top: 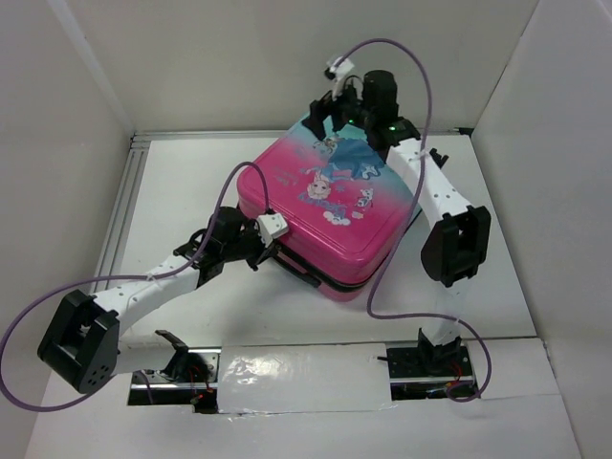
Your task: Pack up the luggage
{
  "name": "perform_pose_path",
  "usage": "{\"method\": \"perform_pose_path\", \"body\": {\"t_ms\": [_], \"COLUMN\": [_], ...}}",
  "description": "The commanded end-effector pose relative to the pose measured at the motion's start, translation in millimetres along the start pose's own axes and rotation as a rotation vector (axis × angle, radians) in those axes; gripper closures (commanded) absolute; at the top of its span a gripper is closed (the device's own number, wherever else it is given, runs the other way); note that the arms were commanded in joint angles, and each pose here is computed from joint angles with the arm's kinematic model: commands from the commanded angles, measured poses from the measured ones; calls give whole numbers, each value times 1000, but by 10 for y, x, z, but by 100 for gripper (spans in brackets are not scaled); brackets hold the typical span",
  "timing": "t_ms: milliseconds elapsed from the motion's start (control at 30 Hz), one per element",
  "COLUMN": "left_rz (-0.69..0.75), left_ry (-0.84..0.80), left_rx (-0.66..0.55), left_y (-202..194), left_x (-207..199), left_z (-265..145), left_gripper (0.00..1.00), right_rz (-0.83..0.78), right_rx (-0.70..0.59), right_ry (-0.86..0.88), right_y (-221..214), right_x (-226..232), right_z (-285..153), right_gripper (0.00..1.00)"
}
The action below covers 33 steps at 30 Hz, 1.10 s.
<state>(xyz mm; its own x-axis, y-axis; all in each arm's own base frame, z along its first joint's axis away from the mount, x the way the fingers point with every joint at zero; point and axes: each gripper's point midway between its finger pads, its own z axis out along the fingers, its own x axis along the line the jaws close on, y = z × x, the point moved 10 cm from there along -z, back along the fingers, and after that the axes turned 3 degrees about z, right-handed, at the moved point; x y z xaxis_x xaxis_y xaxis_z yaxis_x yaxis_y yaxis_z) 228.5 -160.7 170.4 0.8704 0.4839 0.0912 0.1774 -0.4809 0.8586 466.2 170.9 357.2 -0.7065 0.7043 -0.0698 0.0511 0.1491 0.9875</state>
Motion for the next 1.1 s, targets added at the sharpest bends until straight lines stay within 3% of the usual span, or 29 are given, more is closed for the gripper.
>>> {"method": "perform_pose_path", "body": {"t_ms": [0, 200, 300, 400, 533, 733, 833, 933, 1067], "left_rz": [58, 22, 16, 17, 19, 24, 27, 24, 0], "left_ry": [193, 162, 115, 90, 81, 79, 91, 129, 206], "left_rx": [-189, -164, -197, -181, -149, -139, -146, -134, -111], "left_y": [415, 356, 356, 306, 275, 241, 238, 229, 179], "left_x": [244, 273, 157, 98, 86, 72, 71, 100, 288], "left_z": [-157, -119, -56, 17, 61, 46, 29, 23, -59], "left_gripper": [100, 100, 100, 100, 100, 100, 100, 100, 100], "right_rz": [-154, -163, -112, -42, -12, 28, -93, -255, -472], "right_rx": [-74, -33, -63, -30, 44, 43, 72, 181, 286], "right_ry": [148, 283, 237, 150, -133, -429, -440, -432, -329], "right_y": [380, 274, 256, 18, -326, -607, -771, -1107, -1419], "right_x": [498, 994, 1175, 1361, 1558, 1604, 1675, 1639, 1630], "right_z": [-105, 465, 731, 993, 1378, 1549, 1587, 1545, 1409], "right_gripper": [0, 0, 0, 0, 0, 0, 0, 0, 0]}}
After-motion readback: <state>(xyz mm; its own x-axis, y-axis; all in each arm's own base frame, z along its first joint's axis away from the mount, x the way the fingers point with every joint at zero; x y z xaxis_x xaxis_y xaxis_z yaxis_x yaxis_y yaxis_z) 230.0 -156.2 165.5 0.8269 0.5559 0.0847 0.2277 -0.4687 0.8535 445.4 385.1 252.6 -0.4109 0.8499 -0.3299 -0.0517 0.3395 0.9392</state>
